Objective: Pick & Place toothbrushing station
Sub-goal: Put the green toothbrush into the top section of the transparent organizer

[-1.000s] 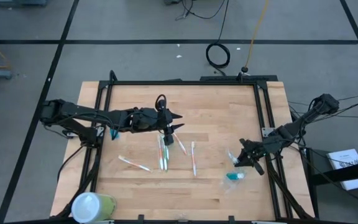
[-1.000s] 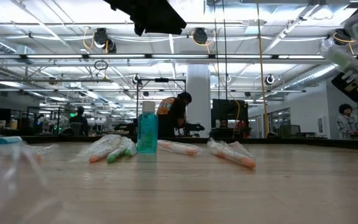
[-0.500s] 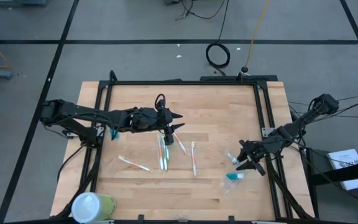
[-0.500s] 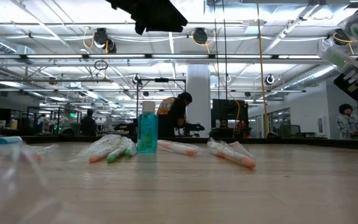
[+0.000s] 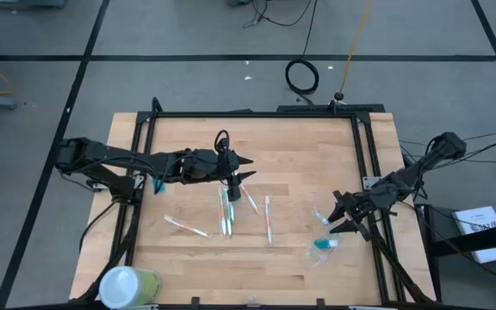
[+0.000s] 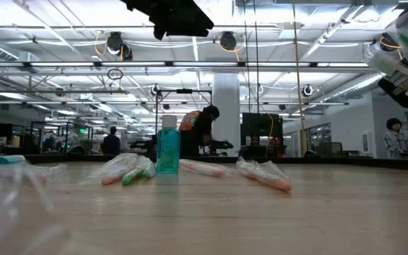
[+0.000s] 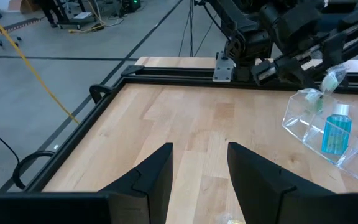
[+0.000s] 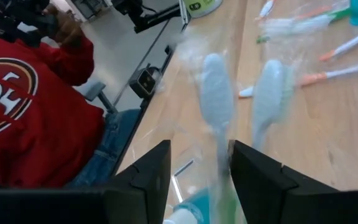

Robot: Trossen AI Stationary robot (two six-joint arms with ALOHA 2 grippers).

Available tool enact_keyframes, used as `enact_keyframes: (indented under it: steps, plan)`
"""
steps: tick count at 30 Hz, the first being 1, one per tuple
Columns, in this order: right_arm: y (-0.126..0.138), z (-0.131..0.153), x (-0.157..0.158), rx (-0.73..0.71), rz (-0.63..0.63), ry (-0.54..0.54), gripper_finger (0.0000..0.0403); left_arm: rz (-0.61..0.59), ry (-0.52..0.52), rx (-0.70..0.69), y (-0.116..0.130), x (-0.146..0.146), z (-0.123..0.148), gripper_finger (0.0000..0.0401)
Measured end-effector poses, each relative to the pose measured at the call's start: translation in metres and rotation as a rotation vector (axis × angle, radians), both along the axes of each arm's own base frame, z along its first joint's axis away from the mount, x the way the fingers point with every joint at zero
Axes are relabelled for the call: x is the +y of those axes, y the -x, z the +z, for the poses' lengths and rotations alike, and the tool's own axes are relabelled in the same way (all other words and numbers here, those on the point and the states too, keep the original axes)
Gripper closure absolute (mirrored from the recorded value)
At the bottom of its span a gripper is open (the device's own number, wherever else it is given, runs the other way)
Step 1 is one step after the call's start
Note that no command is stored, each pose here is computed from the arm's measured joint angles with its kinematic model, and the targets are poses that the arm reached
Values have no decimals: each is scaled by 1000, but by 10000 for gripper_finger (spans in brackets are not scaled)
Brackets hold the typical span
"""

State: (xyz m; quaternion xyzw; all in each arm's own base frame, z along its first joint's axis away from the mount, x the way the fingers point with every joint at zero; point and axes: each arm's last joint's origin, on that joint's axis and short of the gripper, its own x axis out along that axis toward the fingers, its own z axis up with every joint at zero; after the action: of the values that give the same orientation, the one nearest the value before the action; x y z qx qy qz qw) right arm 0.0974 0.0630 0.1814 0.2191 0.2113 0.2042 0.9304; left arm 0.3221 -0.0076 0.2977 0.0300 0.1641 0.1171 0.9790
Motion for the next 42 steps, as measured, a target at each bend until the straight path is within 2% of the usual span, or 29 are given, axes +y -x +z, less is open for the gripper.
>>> enact_keyframes:
  steps: [5, 13, 19, 25, 27, 29, 32, 36, 42]
  plan:
    - [3, 24, -5, -75, -46, 101, 253, 0, 1, -8, 0, 0, 1, 244]
    - [7, 67, -12, -271, -114, 282, 253, 0, 6, 1, 0, 0, 0, 244]
    - [6, 92, -20, -467, -372, 464, 256, 16, -1, 31, 1, 0, -3, 244]
    - [7, 113, -23, -725, -555, 489, 254, -29, -59, 0, 9, -11, 8, 244]
    - [10, 120, -25, -791, -590, 496, 253, -53, -74, -10, 15, -15, 3, 244]
    - [12, 123, -27, -818, -611, 551, 253, -51, -68, -42, 23, -16, -6, 245]
    - [13, 122, -30, -771, -695, 621, 254, -16, -9, -80, 37, -11, -26, 245]
    - [13, 119, -33, -671, -796, 651, 248, 65, 181, -62, 51, -5, -56, 244]
    - [8, 113, -30, -619, -787, 652, 243, 232, 394, 134, 60, 4, -86, 245]
